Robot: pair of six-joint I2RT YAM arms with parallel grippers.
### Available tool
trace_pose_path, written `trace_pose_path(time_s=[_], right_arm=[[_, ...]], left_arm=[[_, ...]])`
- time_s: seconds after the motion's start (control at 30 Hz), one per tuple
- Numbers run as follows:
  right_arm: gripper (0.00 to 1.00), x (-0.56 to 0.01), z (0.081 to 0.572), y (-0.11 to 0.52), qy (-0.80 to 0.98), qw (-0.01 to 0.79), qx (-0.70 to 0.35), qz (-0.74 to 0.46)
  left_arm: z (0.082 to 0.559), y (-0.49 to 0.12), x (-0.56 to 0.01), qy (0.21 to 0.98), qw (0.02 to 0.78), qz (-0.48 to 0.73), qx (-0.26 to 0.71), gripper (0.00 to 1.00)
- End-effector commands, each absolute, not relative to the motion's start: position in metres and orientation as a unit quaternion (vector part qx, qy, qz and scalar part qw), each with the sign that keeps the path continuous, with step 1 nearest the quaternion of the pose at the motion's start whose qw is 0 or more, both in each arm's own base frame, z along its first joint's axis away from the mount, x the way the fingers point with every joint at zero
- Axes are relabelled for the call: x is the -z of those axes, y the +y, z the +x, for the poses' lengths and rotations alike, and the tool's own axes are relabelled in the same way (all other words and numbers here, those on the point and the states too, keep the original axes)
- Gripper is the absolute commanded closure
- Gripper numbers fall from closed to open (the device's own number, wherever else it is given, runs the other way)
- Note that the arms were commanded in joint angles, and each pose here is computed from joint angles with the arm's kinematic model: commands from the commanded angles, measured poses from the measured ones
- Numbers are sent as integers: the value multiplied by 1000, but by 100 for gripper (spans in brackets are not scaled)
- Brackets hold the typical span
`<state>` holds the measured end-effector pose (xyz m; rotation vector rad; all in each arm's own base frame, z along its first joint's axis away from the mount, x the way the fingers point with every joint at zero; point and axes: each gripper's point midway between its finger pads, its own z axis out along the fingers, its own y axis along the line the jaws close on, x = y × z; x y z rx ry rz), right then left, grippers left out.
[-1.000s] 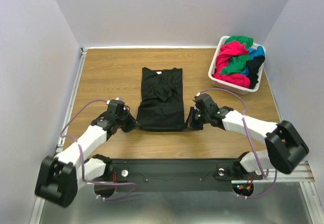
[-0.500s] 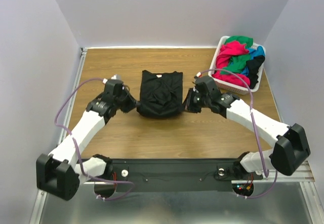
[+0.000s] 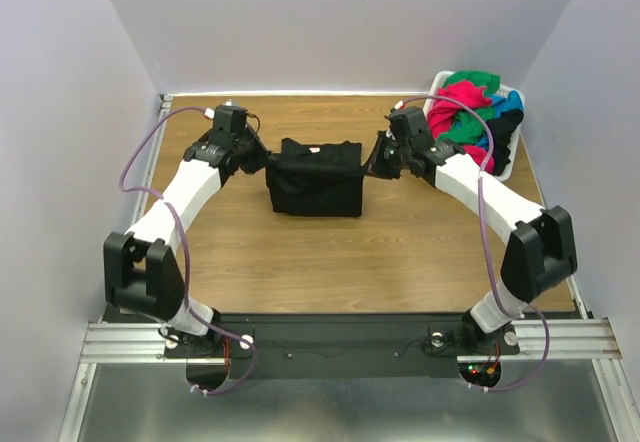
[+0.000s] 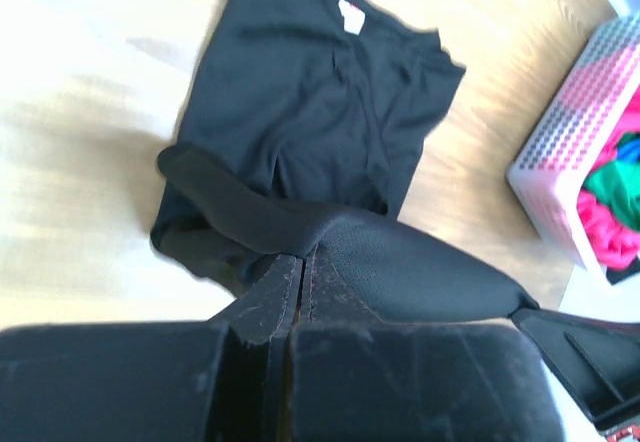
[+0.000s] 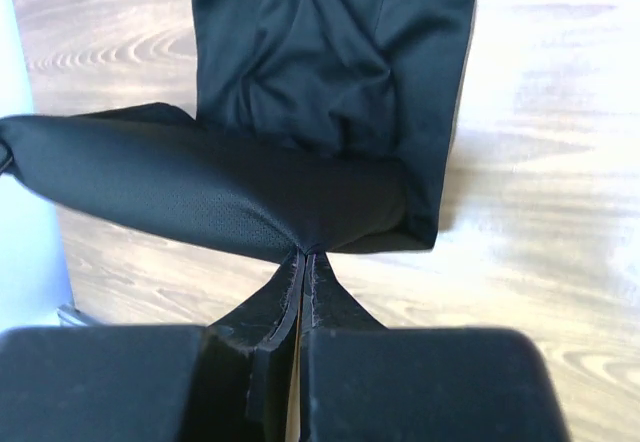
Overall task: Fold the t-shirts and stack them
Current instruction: Fold the tshirt
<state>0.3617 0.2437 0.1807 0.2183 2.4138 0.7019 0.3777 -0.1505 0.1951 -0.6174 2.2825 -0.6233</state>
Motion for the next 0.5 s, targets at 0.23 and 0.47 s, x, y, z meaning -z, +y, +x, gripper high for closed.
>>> trace_pose_path(time_s=[0.23, 0.47], right_arm=[[100, -189, 429, 228, 903, 339, -248, 92], [100, -182, 465, 227, 902, 352, -234, 94]], left_arm=[[453, -157, -199, 876, 357, -204, 253, 100], [482, -154, -185, 879, 352, -209, 245, 100]])
